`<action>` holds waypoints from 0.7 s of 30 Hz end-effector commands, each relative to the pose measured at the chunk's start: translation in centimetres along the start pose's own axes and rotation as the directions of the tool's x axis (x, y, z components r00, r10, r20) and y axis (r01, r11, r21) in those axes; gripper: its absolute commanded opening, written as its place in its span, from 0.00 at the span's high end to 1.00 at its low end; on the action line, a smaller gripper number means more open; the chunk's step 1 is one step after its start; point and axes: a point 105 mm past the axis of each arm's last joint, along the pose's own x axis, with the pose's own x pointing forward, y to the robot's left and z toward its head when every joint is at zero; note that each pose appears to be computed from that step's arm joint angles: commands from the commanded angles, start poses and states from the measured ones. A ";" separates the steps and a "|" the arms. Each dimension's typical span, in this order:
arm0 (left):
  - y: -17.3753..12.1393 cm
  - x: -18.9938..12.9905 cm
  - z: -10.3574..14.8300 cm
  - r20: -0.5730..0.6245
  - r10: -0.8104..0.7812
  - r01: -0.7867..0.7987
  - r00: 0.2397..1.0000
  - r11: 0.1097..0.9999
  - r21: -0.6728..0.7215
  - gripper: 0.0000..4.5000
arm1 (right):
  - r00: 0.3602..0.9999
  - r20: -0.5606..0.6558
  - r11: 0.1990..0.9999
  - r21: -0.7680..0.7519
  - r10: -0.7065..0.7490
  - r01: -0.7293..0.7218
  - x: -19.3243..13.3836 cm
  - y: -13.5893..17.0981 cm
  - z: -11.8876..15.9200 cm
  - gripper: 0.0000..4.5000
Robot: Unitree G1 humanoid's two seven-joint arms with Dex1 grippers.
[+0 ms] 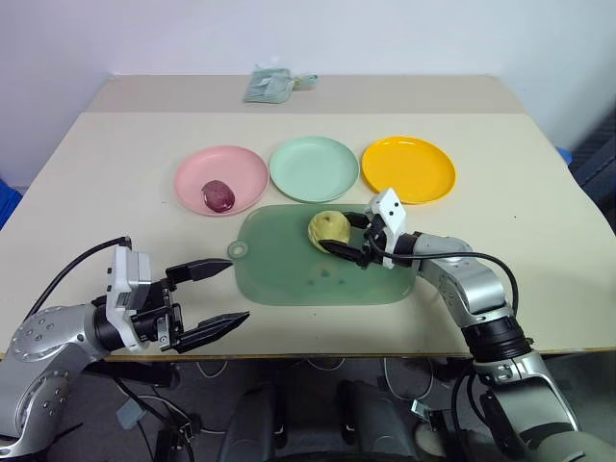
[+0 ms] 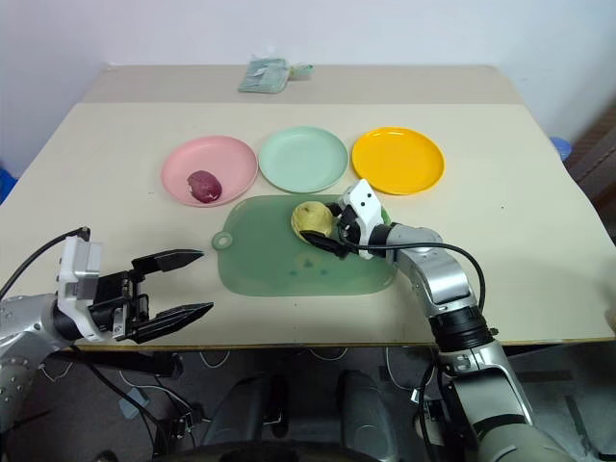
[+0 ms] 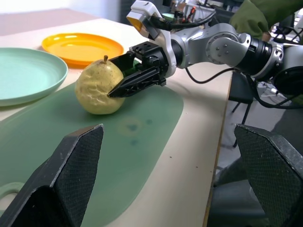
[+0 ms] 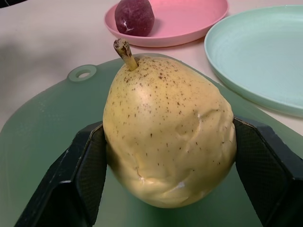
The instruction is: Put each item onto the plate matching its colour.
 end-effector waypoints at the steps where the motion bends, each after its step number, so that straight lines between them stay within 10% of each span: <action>1: 0.0 0.4 0.4 0.029 0.007 -0.008 1.000 1.000 0.025 0.00 | 0.983 0.180 0.998 -0.042 -0.041 0.049 -0.4 -1.8 5.3 0.28; 9: 0.2 1.5 0.5 0.065 0.031 -0.033 0.997 0.999 0.026 0.00 | 0.906 0.232 0.920 -0.089 -0.354 0.383 -1.5 -12.1 9.0 0.28; 11: 0.1 1.7 0.6 0.069 0.035 -0.037 0.997 0.999 0.027 0.00 | 0.894 0.211 0.903 -0.087 -0.396 0.421 -1.6 -13.4 8.6 0.28; 14: 0.1 1.8 0.7 0.074 0.049 -0.052 0.996 0.998 0.027 0.00 | 0.869 0.150 0.870 -0.077 -0.472 0.486 -1.9 -14.9 7.2 0.01; 21: 0.1 1.6 0.9 0.076 0.073 -0.076 0.994 0.997 0.027 0.00 | 0.830 0.103 0.825 -0.092 -0.549 0.557 -2.5 -15.8 5.5 0.01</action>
